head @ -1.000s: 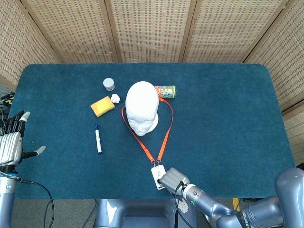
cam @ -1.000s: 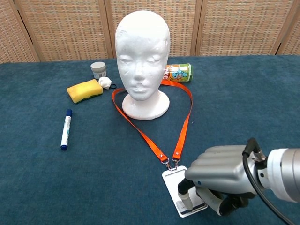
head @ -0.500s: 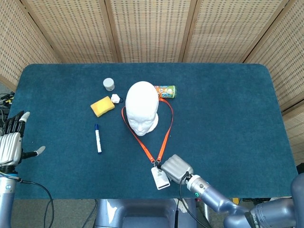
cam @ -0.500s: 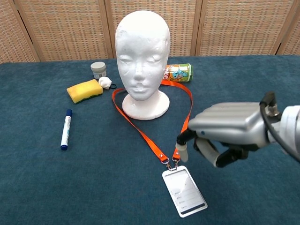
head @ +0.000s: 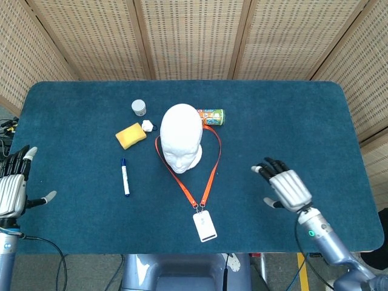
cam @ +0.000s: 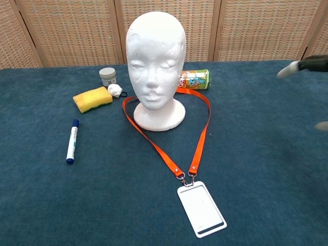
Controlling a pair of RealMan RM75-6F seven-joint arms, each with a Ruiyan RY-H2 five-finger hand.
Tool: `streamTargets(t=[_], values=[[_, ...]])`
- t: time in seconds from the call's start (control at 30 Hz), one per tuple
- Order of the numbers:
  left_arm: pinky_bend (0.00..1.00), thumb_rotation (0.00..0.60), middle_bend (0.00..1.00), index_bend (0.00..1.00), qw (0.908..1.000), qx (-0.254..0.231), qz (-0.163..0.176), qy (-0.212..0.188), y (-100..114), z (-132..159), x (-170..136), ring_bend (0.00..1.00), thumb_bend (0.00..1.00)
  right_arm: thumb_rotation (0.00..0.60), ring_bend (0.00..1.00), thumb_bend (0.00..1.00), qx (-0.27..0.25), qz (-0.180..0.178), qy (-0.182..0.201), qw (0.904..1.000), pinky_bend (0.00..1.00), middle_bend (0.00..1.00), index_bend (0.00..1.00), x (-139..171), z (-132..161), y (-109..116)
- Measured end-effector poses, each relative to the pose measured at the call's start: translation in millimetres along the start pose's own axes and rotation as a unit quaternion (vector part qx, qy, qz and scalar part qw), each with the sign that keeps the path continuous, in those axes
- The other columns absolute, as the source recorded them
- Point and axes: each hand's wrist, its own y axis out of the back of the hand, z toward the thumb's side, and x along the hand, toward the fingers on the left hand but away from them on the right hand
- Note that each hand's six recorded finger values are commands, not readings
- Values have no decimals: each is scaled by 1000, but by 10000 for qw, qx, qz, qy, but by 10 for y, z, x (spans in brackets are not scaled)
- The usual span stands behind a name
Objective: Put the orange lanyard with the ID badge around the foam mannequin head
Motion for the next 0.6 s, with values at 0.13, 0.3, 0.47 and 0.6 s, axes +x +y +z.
streamTargets(t=[0.13, 0.3, 0.47, 0.6], values=[[0, 600, 0, 0, 10000, -1, 65, -60, -5, -20, -76, 0, 10, 600, 0, 0, -289, -244, -672, 9970, 0, 0, 0, 330, -493, 38], [0, 600, 0, 0, 9998, 17, 139, -129, -11, -79, -198, 0, 9, 600, 0, 0, -375, -557, -1229, 9902, 0, 0, 0, 634, -763, 75], [0, 600, 0, 0, 9997, 128, 148, -168, -30, -155, -303, 0, 9, 600, 0, 0, -281, -794, -1554, 9843, 0, 0, 0, 871, -826, 75], [0, 600, 0, 0, 9996, 185, 156, -138, -37, -222, -359, 0, 9, 600, 0, 0, -499, -1042, -1659, 9794, 0, 0, 0, 996, -821, 98]])
